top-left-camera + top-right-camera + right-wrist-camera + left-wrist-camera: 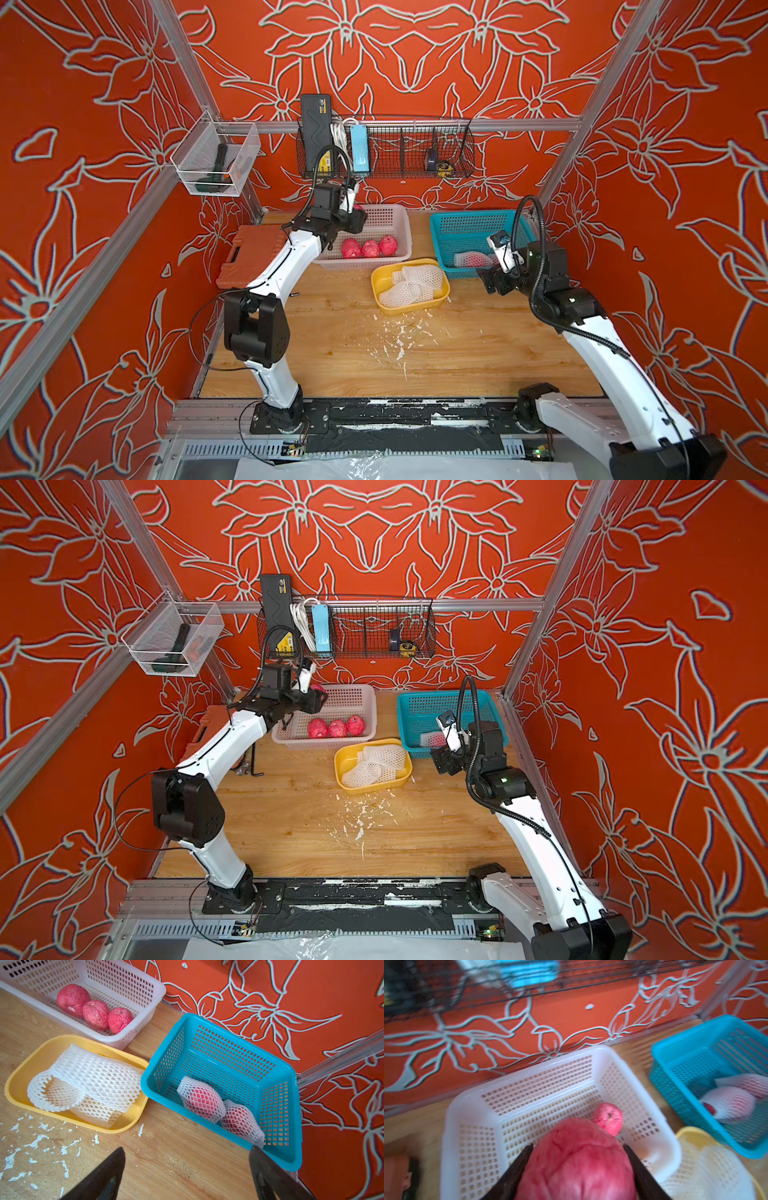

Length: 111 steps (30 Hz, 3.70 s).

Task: Remove foam nets from apples
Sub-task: Place the apple in the basket, then pick up the apple from the basket.

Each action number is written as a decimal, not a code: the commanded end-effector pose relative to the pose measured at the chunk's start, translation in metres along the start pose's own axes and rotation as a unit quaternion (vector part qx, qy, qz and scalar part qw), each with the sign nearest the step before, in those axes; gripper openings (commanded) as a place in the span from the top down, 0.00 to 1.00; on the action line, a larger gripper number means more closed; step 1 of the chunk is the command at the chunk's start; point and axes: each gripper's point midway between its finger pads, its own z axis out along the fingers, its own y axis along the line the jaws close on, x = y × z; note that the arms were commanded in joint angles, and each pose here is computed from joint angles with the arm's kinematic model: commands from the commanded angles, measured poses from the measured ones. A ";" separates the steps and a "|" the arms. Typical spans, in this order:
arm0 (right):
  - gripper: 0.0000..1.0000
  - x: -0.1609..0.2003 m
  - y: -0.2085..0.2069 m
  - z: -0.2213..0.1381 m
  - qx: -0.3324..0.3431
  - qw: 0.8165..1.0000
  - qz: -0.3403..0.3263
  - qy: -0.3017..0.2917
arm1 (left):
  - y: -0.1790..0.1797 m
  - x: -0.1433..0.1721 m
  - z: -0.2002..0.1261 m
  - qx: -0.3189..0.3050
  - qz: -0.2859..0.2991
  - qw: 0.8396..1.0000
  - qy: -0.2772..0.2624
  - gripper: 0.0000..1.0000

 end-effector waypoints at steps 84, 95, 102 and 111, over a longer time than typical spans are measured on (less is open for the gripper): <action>0.50 0.035 -0.091 0.213 0.066 0.944 0.078 0.315 | -0.034 0.052 -0.039 0.024 -0.030 0.999 0.008 0.02; 0.28 0.012 -0.074 0.182 0.012 0.954 0.097 0.284 | -0.038 0.058 -0.037 0.030 -0.029 0.999 0.018 0.02; 0.27 0.047 -0.058 0.166 -0.034 0.938 0.041 0.343 | -0.046 0.061 -0.035 0.044 -0.023 0.999 0.022 0.02; 0.11 0.071 -0.056 0.163 -0.082 0.920 -0.119 0.363 | -0.052 0.060 -0.037 0.053 -0.022 0.998 0.021 0.02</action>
